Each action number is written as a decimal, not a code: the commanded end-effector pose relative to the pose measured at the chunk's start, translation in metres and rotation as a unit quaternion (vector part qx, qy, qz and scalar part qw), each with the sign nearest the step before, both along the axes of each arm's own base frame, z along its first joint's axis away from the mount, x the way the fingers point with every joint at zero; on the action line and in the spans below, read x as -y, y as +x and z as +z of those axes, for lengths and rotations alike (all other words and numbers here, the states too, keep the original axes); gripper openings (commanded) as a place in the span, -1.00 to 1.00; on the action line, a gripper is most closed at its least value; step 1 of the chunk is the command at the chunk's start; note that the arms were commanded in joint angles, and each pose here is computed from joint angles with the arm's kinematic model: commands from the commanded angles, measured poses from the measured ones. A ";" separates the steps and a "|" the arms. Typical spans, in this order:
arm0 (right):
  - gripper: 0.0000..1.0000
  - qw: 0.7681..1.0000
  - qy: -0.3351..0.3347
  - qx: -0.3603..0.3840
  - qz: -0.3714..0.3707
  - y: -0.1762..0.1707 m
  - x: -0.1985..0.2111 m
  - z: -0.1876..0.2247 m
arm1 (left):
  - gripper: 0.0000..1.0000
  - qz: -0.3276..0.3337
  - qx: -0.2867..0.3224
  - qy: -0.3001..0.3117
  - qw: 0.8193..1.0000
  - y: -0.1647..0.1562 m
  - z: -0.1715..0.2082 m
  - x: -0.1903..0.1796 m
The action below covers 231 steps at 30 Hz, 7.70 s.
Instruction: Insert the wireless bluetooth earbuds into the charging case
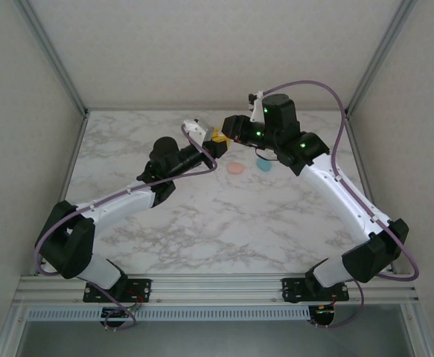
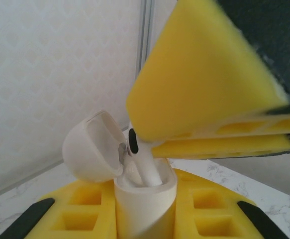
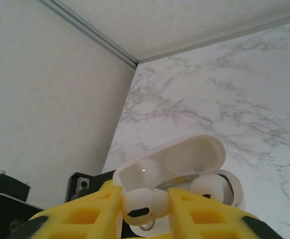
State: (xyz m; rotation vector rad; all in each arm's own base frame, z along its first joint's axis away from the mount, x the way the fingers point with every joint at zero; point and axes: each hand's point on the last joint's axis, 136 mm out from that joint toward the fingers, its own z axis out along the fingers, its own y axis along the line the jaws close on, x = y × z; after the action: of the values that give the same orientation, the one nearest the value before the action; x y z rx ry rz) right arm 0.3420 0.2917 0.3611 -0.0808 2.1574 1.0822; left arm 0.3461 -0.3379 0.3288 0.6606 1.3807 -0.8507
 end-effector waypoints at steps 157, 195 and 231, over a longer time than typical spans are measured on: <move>0.35 0.983 -0.158 -0.084 0.042 0.011 0.088 -0.008 | -0.98 -0.040 0.016 0.079 0.996 -0.024 0.015 0.002; 0.97 0.949 -0.140 -0.164 -0.230 0.041 0.192 -0.100 | -0.92 0.097 -0.643 0.102 0.753 0.016 -0.276 0.004; 0.98 0.857 -0.382 0.051 -0.341 0.055 0.289 -0.125 | 1.00 0.337 -0.408 0.132 0.838 0.041 -0.173 -0.124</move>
State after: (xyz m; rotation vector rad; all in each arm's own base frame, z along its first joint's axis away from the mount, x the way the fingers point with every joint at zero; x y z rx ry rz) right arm 0.3795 0.0256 0.2368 0.3542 2.2559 0.0128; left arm 0.3687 -0.2497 0.1133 -0.0531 2.5363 -0.5142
